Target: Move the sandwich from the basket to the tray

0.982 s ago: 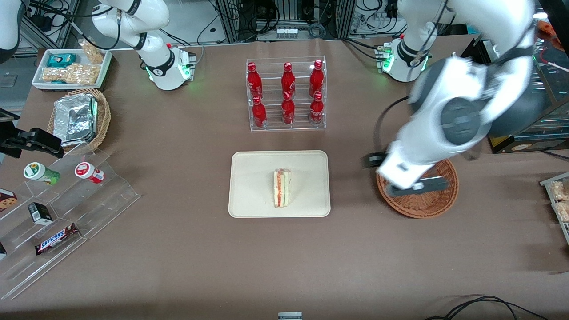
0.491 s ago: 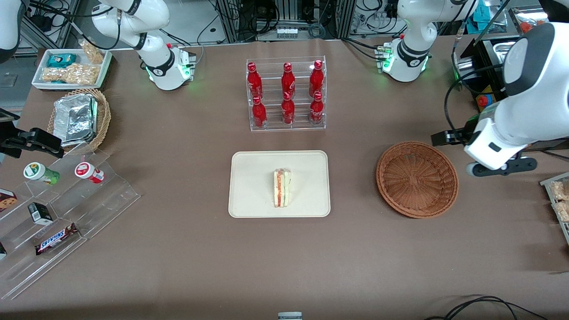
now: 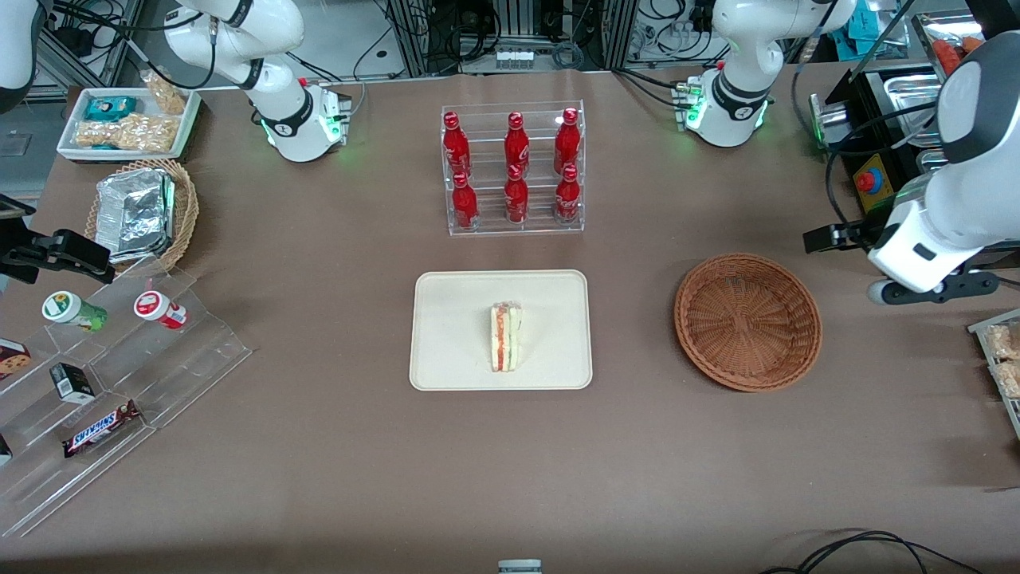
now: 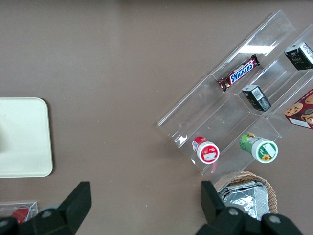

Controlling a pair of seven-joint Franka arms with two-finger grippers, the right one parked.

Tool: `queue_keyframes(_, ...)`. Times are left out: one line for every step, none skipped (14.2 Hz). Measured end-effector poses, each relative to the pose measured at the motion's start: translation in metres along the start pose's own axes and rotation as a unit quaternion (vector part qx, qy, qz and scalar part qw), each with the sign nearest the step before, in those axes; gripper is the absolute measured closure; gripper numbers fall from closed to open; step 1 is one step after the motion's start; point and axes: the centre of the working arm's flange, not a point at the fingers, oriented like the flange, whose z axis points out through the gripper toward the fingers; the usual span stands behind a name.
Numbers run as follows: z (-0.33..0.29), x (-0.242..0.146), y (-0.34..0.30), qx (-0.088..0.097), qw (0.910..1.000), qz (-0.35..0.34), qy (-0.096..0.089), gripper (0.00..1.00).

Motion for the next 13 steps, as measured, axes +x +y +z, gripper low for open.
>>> queue_keyframes(-0.003,-0.004,-0.001,0.000,1.0000,0.000,0.004,0.00)
queue_keyframes(-0.005,-0.009,-0.001,0.001,0.9999,0.001,0.013,0.00)
queue_keyframes(-0.008,-0.016,0.001,0.001,0.9997,0.002,0.023,0.00)
queue_keyframes(-0.013,-0.025,0.001,0.002,0.9996,0.003,0.029,0.00)
queue_keyframes(-0.020,-0.033,0.003,0.003,0.9993,0.004,0.038,0.00)
queue_keyframes(-0.029,-0.041,0.005,0.003,0.9988,0.007,0.048,0.00)
queue_keyframes(-0.036,-0.047,0.006,0.003,0.9984,0.008,0.056,0.00)
queue_keyframes(-0.043,-0.052,0.007,0.003,0.9982,0.009,0.060,0.00)
queue_keyframes(-0.048,-0.056,0.006,0.004,0.9983,0.009,0.057,0.00)
queue_keyframes(-0.051,-0.059,0.006,0.005,0.9985,0.009,0.053,0.00)
queue_keyframes(-0.054,-0.060,0.005,0.005,0.9985,0.010,0.054,0.00)
queue_keyframes(-0.057,-0.061,0.005,0.004,0.9983,0.010,0.057,0.00)
queue_keyframes(-0.060,-0.062,0.005,0.003,0.9982,0.010,0.059,0.00)
